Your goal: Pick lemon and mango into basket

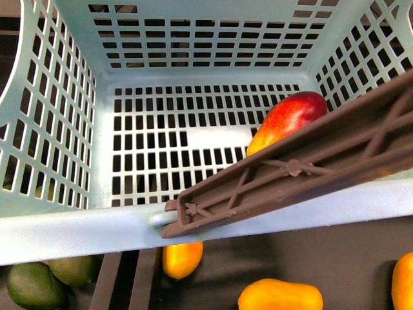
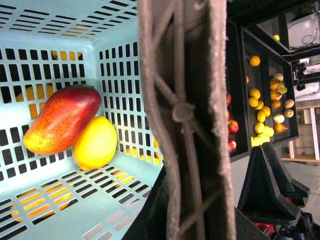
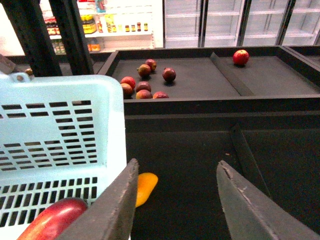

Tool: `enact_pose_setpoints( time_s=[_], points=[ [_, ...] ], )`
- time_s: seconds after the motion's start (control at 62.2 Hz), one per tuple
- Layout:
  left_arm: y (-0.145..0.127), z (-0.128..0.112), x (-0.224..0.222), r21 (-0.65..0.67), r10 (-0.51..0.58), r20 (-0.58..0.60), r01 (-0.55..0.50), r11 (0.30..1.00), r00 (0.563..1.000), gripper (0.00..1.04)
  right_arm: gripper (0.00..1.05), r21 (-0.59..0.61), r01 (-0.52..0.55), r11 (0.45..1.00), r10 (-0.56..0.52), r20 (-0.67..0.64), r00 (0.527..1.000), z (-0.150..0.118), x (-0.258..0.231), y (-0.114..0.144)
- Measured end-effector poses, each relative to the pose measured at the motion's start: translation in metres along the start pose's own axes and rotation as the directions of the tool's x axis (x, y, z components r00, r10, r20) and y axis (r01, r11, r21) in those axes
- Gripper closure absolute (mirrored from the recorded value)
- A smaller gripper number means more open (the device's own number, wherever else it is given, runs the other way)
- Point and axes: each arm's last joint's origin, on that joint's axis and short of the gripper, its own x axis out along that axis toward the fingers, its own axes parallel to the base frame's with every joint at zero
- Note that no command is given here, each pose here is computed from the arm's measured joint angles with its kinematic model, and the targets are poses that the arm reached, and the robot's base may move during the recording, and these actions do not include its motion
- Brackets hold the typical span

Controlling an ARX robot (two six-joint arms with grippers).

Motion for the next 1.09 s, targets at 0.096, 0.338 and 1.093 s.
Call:
enact_pose_setpoints(
  time_s=[0.096, 0.338, 1.093],
  points=[
    [0.0, 0.0, 0.0, 0.0, 0.0, 0.0, 0.0, 1.0, 1.0, 1.0, 0.81, -0.003, -0.004, 1.0, 0.004, -0.008, 1.0, -0.01, -0.006, 0.0],
    [0.0, 0.0, 0.0, 0.0, 0.0, 0.001, 0.0, 1.0, 1.0, 1.0, 1.03, -0.007, -0.003, 1.0, 0.003, 0.0, 1.0, -0.023, -0.019, 0.0],
    [0.0, 0.0, 0.0, 0.0, 0.0, 0.0, 0.0, 1.0, 1.0, 1.0, 1.03, -0.007, -0.003, 1.0, 0.003, 0.026, 1.0, -0.044, -0.044, -0.001]
  ],
)
